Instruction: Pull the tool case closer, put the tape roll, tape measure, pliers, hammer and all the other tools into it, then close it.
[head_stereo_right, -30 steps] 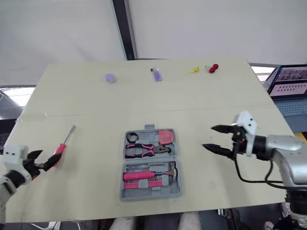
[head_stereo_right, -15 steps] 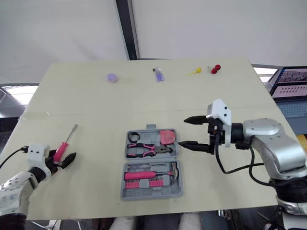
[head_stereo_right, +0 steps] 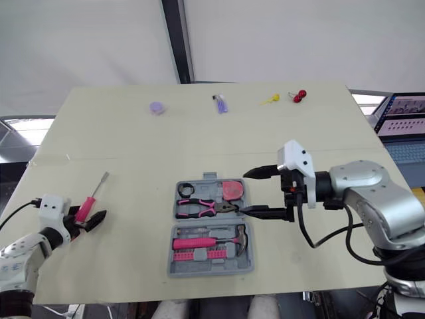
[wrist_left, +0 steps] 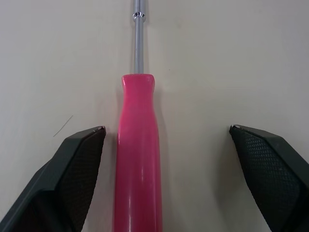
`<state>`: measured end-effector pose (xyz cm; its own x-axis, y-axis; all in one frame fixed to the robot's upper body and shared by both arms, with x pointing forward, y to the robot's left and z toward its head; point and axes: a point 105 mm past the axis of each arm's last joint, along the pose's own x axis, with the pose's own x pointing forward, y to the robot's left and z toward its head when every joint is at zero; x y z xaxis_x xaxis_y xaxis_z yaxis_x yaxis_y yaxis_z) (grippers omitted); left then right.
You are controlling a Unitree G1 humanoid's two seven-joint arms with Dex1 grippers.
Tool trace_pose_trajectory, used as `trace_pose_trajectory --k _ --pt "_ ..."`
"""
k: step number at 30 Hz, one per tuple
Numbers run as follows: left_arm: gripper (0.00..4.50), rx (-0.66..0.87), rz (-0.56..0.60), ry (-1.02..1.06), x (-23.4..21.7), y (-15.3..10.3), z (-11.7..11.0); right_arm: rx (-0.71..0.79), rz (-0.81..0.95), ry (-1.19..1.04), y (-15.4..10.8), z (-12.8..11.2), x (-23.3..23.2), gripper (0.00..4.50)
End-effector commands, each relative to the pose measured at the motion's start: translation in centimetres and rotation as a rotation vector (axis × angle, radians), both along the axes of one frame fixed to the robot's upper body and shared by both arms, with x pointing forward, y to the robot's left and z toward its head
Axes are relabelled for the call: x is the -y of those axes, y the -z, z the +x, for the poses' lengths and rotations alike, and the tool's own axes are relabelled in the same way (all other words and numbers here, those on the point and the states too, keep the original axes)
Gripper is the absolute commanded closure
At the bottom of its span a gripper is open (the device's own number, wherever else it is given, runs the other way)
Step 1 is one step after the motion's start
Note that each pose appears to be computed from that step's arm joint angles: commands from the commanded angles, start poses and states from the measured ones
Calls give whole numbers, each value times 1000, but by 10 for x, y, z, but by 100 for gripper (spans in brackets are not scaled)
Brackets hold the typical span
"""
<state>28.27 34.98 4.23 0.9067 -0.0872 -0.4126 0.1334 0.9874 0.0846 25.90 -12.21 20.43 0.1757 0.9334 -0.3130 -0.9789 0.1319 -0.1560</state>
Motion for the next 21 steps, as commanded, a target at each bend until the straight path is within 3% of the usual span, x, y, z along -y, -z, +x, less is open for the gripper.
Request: trace_pose_trajectory --k 1,11,15,19,21 --pt "8 -58 -2 -14 -4 10 -5 38 14 -54 -10 -7 -8 0" --pt "8 -83 23 1 -5 13 5 50 20 -37 -11 -3 -9 0" --pt "181 -101 35 9 -5 14 6 50 21 -35 -10 -2 -9 0" --pt "387 -117 32 8 -5 17 6 49 22 -33 -9 0 -9 0" --pt "384 -121 32 5 -6 18 4 49 24 -32 -8 0 -9 0"
